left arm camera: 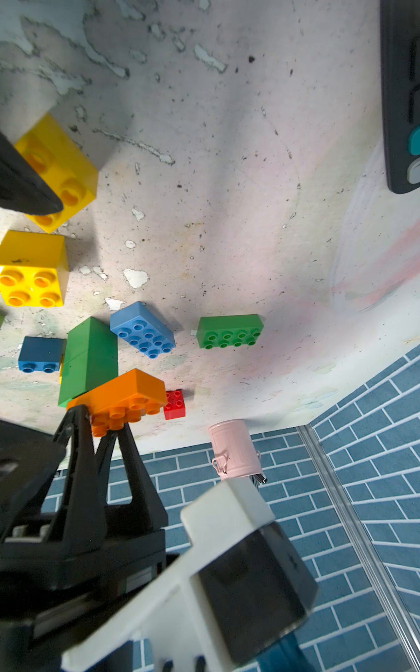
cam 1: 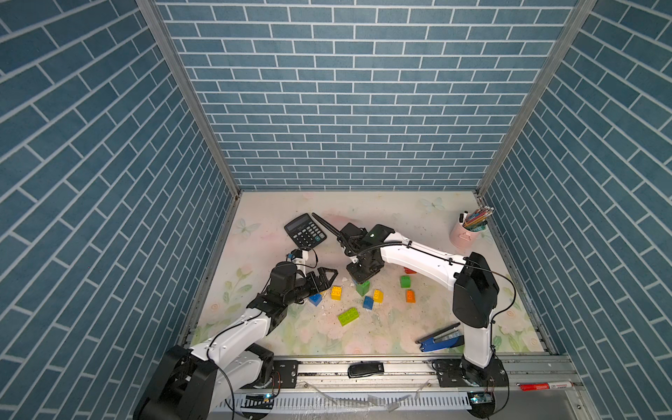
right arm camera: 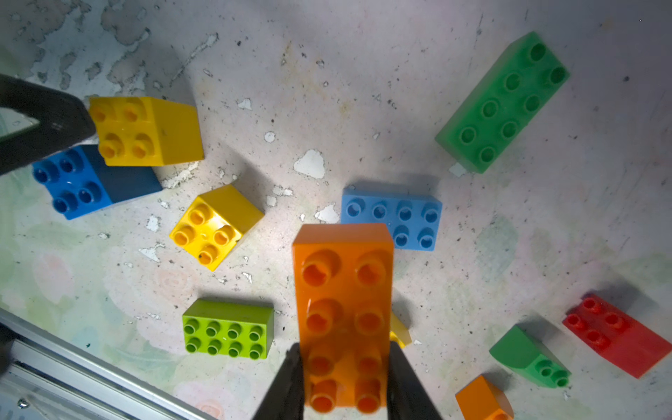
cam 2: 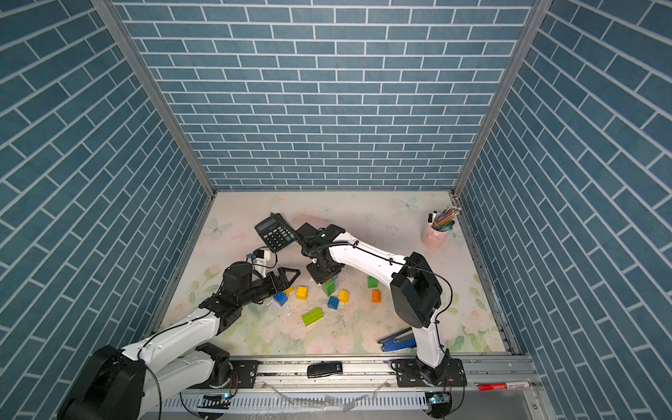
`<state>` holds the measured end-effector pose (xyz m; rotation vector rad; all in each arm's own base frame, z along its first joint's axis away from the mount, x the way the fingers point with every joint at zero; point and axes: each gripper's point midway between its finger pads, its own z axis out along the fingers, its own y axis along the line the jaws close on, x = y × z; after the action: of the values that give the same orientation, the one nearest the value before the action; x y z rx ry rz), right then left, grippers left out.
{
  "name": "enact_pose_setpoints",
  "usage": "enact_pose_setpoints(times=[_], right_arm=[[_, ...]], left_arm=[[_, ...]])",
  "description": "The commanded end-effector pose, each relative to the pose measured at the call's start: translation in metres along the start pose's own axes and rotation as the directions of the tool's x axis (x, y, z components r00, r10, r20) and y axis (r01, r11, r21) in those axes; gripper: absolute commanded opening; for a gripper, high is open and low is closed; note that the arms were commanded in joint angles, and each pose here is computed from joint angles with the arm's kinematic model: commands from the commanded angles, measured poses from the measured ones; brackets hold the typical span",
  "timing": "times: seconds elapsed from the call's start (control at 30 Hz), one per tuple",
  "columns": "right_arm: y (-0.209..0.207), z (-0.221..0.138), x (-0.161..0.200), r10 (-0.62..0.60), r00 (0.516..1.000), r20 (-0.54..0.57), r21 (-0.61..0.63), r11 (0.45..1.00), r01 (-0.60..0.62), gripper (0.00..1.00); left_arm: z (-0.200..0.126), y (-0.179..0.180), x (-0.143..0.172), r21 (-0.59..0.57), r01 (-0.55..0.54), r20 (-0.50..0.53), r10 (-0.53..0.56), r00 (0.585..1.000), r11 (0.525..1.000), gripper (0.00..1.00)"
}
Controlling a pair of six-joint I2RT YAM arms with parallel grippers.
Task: Assemble a fork with lego
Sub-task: Assemble the lego brick with the lego brick.
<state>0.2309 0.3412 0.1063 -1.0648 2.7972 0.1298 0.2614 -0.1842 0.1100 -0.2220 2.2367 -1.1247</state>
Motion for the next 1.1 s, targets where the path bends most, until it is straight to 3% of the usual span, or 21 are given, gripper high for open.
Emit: enact_pose_setpoints(times=[0.0, 0.73, 0.97, 1.07], right_arm=[[-0.004, 0.018, 0.034, -0.053, 0.990, -0.131, 0.041, 0.997, 0.059, 0.13], [-0.006, 0.035, 0.057, 0.103, 0.976, -0.192, 0.087, 0.992, -0.087, 0.11], [-0.001, 0.037, 0.052, -0.110, 0.984, -0.143, 0.017, 0.993, 0.113, 0.10], [-0.007, 0.039, 0.053, -0.142, 0.977, -0.158, 0.035, 0.988, 0.149, 0.10]], left_arm=[[-0.001, -0.003, -0.004, 0.010, -0.021, 0.006, 0.021, 1.000, 1.000, 0.98], [0.001, -0.005, -0.006, 0.005, -0.033, -0.001, 0.033, 0.999, 0.999, 0.98], [0.001, -0.003, -0.004, 0.004, -0.032, -0.002, 0.032, 0.999, 0.999, 0.98], [0.001, -0.004, -0.004, 0.006, -0.034, -0.002, 0.034, 0.999, 0.999, 0.98]])
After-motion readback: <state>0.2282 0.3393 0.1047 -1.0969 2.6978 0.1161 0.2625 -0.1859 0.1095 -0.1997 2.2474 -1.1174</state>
